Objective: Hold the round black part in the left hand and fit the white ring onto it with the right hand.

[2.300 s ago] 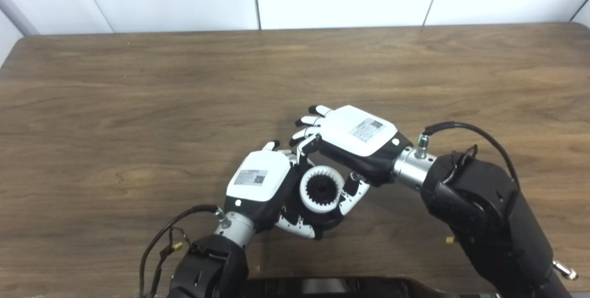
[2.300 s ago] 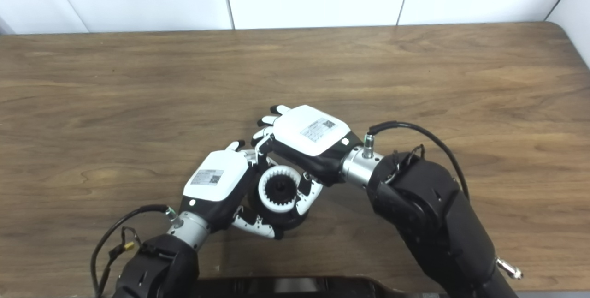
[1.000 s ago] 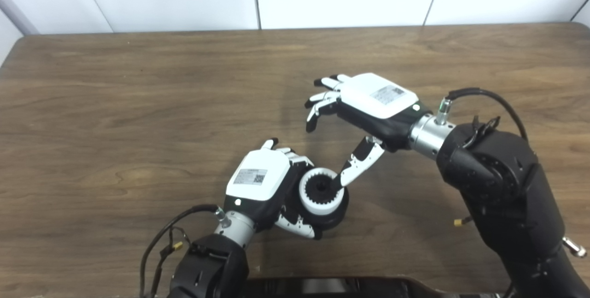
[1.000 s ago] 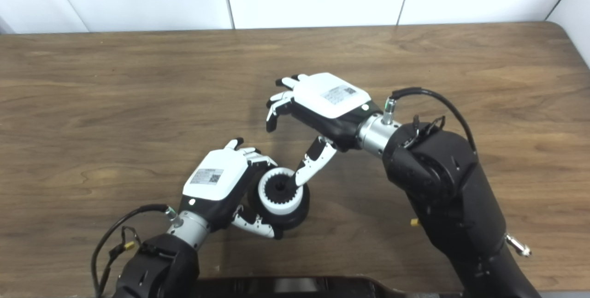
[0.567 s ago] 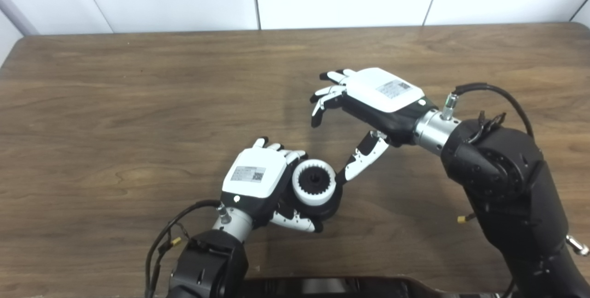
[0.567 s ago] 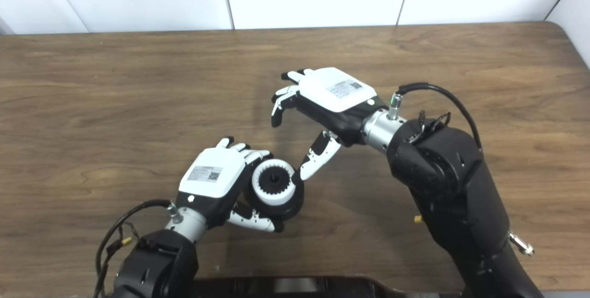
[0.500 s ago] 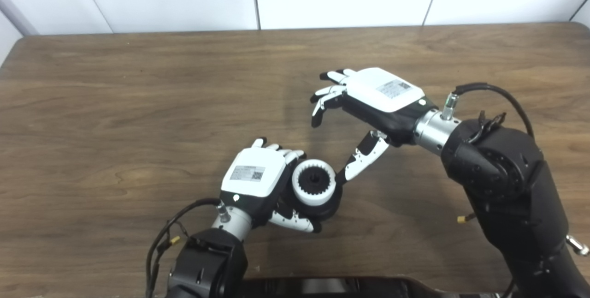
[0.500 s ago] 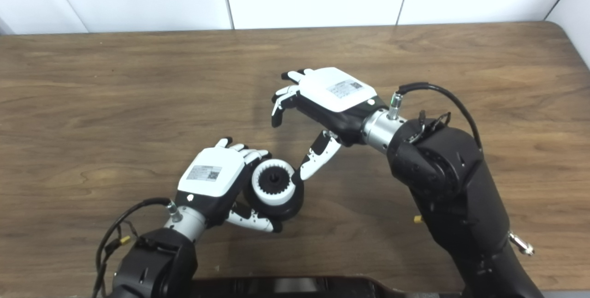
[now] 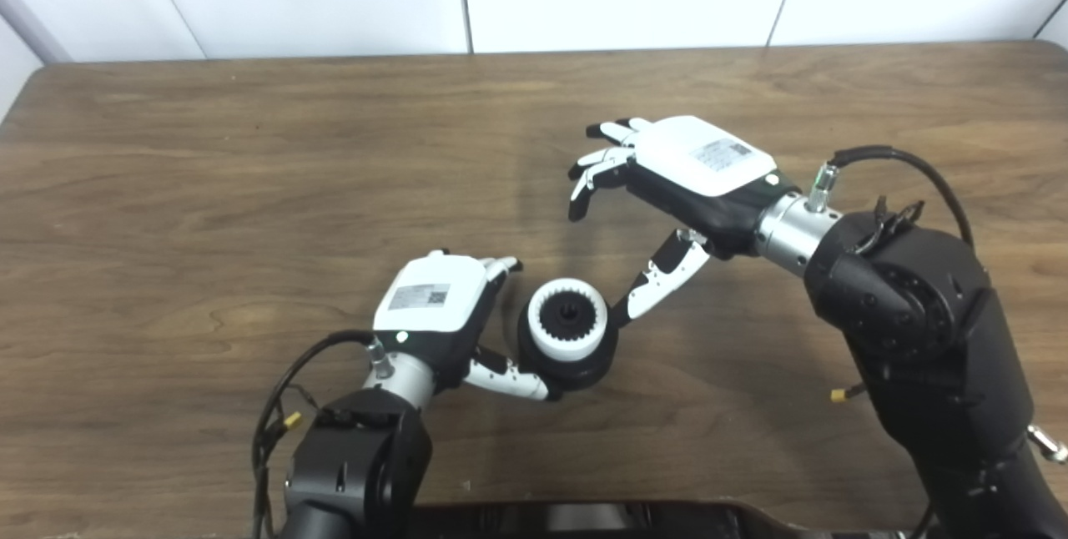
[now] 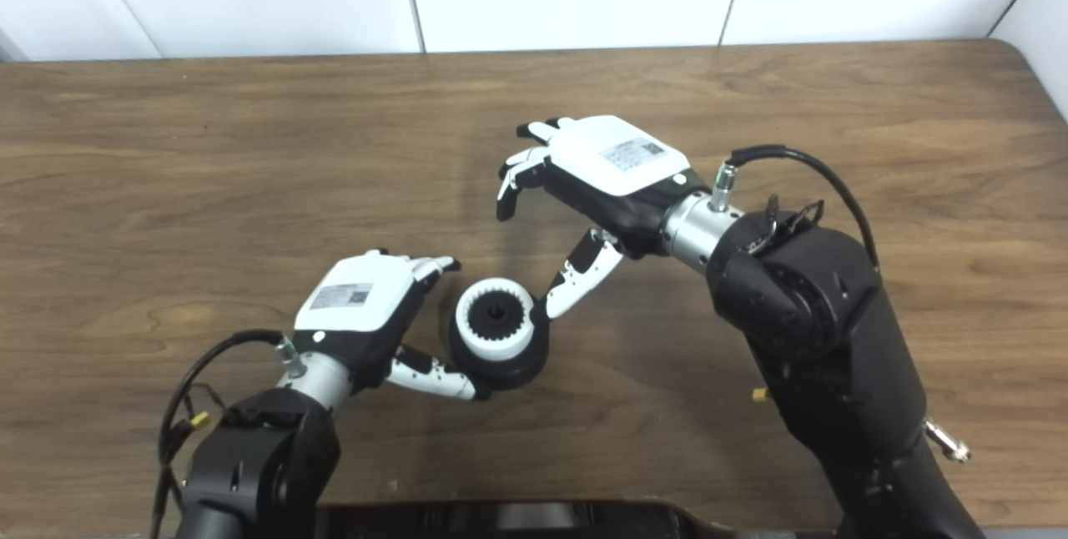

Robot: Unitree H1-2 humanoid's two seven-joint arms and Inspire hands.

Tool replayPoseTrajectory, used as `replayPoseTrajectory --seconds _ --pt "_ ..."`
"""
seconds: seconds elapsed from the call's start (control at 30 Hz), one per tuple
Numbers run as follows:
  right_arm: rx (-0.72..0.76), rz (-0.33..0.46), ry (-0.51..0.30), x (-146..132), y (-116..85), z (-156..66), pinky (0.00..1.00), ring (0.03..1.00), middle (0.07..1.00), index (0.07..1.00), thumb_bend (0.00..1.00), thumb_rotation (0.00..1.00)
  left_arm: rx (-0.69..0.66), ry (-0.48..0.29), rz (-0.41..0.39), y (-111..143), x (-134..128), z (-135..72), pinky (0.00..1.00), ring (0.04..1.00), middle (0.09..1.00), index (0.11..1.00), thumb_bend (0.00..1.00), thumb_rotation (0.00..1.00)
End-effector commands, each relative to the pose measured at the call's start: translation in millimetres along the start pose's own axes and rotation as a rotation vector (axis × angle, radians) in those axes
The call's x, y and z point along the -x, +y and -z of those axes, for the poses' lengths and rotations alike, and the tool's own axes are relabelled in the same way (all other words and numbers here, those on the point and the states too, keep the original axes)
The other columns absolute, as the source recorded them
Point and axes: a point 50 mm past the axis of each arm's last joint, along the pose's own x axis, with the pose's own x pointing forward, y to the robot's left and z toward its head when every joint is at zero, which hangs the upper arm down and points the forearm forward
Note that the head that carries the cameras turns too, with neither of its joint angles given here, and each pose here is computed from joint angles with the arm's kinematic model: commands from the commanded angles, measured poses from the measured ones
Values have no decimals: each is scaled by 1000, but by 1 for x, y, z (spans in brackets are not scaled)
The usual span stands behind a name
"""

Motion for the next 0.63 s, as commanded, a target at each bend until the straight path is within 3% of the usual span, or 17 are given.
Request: replayPoseTrajectory --seconds 0.0,0.17,0.37,0.5,0.6 --pt "23 76 -12 0 -14 -2 1000 972 844 666 1000 389 -11 6 -49 12 3 0 1000 928 914 913 1000 539" --pt "7 79 -2 4 -18 2 1000 974 850 675 1000 392 14 5 3 26 9 5 1000 946 928 940 1000 494" --pt "-56 52 52 14 -30 15 973 986 886 736 1000 350 98 -32 74 60 20 22 994 960 948 942 1000 443" --pt "-111 83 119 29 -32 37 849 949 897 780 975 302 198 -39 -10 73 22 49 879 914 914 890 1000 353" --pt "-144 132 183 41 -30 50 785 911 895 817 812 336 352 -42 -113 71 23 67 715 849 878 840 921 332"
